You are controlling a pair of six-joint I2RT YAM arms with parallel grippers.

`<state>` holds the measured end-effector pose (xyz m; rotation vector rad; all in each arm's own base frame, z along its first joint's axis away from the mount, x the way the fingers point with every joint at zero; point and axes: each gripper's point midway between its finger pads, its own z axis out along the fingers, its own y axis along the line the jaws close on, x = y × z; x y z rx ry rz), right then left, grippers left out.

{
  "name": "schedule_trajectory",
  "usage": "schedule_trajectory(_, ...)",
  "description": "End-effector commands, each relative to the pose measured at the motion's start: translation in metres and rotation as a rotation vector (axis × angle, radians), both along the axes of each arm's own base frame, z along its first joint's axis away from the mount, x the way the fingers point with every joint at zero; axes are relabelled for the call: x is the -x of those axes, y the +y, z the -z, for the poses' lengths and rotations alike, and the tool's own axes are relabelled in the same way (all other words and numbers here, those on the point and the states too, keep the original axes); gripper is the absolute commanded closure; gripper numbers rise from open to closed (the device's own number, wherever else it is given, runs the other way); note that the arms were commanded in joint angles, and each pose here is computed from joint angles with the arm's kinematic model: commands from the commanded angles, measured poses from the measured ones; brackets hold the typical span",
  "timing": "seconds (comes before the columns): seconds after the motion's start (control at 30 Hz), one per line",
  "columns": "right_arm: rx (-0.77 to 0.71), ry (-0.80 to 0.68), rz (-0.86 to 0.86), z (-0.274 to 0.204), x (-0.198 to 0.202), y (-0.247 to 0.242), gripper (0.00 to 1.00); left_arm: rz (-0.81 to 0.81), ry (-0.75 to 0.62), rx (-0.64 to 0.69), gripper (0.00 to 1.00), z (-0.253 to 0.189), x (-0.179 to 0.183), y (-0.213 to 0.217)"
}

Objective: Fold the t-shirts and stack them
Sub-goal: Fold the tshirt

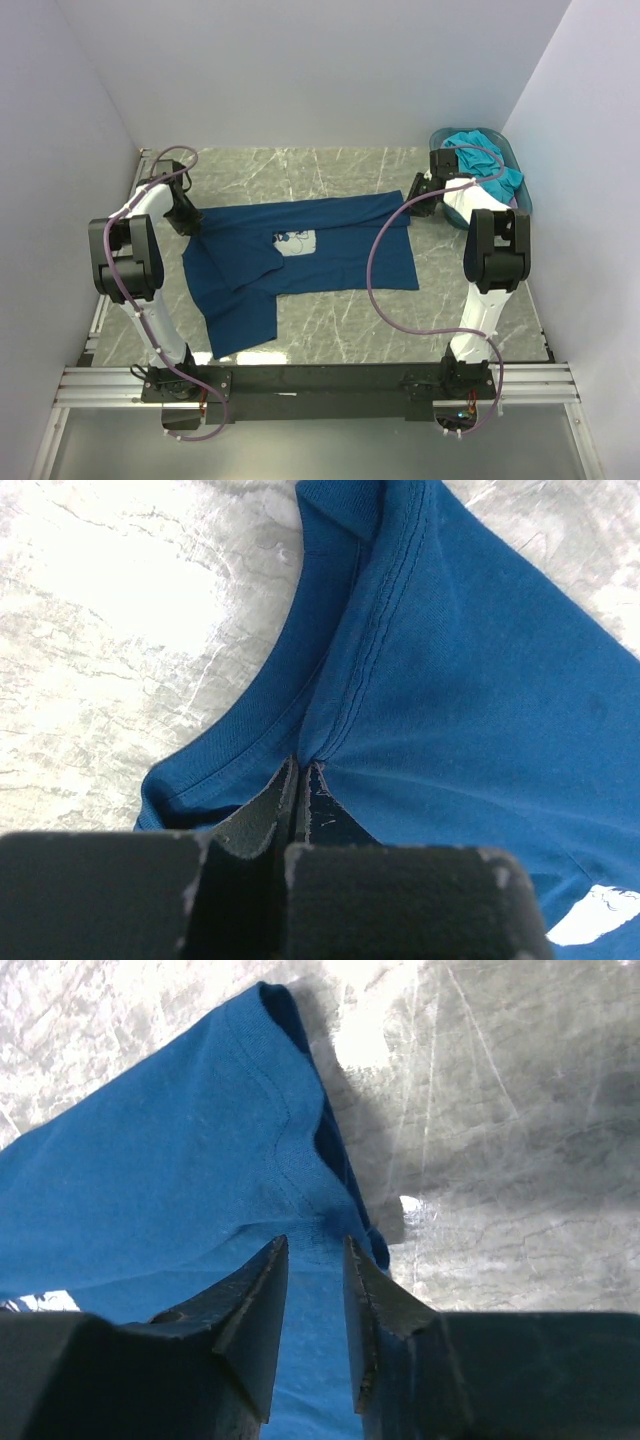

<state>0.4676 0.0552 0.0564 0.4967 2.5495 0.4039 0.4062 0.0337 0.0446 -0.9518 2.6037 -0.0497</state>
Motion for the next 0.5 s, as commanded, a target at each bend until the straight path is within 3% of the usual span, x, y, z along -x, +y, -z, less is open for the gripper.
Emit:
schedule_trajectory(0.0, 0.025, -0.022, 0.038, -0.006, -0.009, -0.010, 0.63, 0.009, -0.050, -0.016, 0.99, -0.014, -0.005, 0.005)
schedule_trajectory(0.23, 0.031, -0.013, 0.037, 0.001, -0.011, -0.011, 0.56, 0.013, -0.053, -0.016, 0.99, -0.014, -0.004, 0.004)
schedule_trajectory(0.47, -0.026, -0.010, 0.014, 0.007, -0.017, -0.013, 0.55, 0.015, -0.053, -0.015, 0.99, -0.013, -0.004, 0.004)
